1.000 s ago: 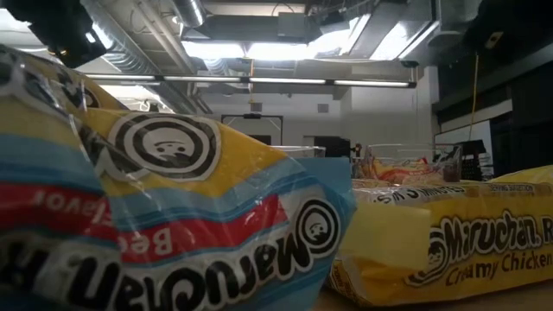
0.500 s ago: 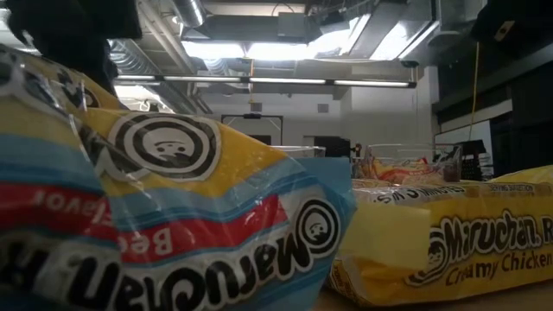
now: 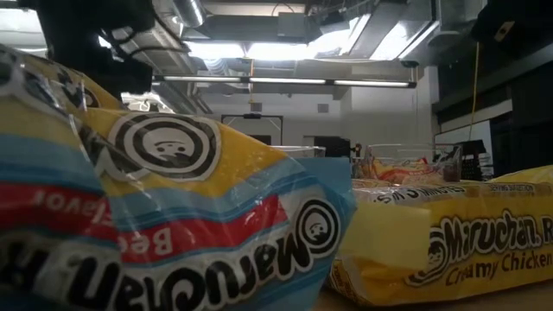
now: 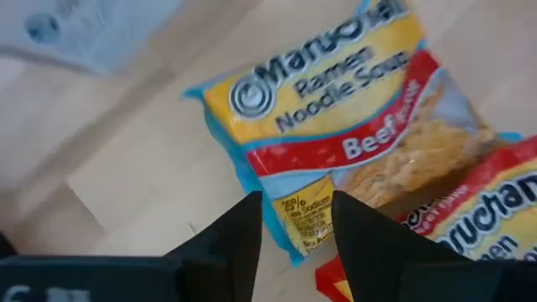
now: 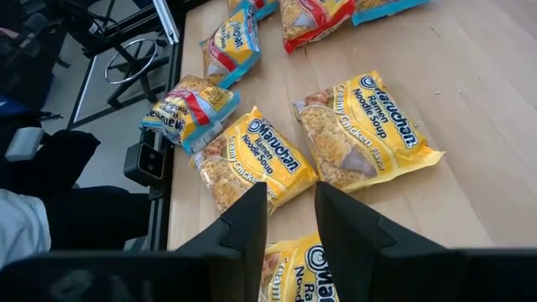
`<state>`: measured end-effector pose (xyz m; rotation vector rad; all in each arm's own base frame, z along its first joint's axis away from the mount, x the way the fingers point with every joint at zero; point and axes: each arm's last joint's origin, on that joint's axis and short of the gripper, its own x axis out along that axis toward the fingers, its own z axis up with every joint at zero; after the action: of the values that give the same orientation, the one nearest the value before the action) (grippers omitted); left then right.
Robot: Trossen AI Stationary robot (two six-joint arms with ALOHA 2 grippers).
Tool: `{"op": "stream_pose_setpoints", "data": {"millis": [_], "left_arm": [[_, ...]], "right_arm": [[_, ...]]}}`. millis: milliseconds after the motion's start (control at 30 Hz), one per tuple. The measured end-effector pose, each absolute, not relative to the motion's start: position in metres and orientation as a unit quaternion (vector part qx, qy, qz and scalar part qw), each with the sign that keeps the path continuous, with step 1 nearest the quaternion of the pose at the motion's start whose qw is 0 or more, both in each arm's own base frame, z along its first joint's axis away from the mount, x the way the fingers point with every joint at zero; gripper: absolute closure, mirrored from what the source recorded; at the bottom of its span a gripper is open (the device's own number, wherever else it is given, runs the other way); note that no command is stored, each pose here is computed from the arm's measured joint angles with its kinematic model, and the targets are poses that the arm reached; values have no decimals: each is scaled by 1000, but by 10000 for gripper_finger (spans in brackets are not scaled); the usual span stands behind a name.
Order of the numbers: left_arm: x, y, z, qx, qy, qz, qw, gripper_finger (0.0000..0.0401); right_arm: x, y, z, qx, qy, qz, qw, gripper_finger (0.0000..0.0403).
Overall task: Sort Maruchan noodles
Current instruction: Put the blue noodle pack into the left transparent bin
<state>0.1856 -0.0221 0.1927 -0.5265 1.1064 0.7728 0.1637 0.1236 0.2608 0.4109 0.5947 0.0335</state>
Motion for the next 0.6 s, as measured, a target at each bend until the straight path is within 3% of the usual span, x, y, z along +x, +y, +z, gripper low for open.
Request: {"op": "stream_pose_setpoints", "data": {"millis": [200,600], "left_arm": [[181,-10,182,-292,504,390,713,251],[182,4,157,-386,484,350,703,250]], "right_arm": [[163,124,260,201,295,20,934,297],[163,125,260,203,308,37,929,297]]}}
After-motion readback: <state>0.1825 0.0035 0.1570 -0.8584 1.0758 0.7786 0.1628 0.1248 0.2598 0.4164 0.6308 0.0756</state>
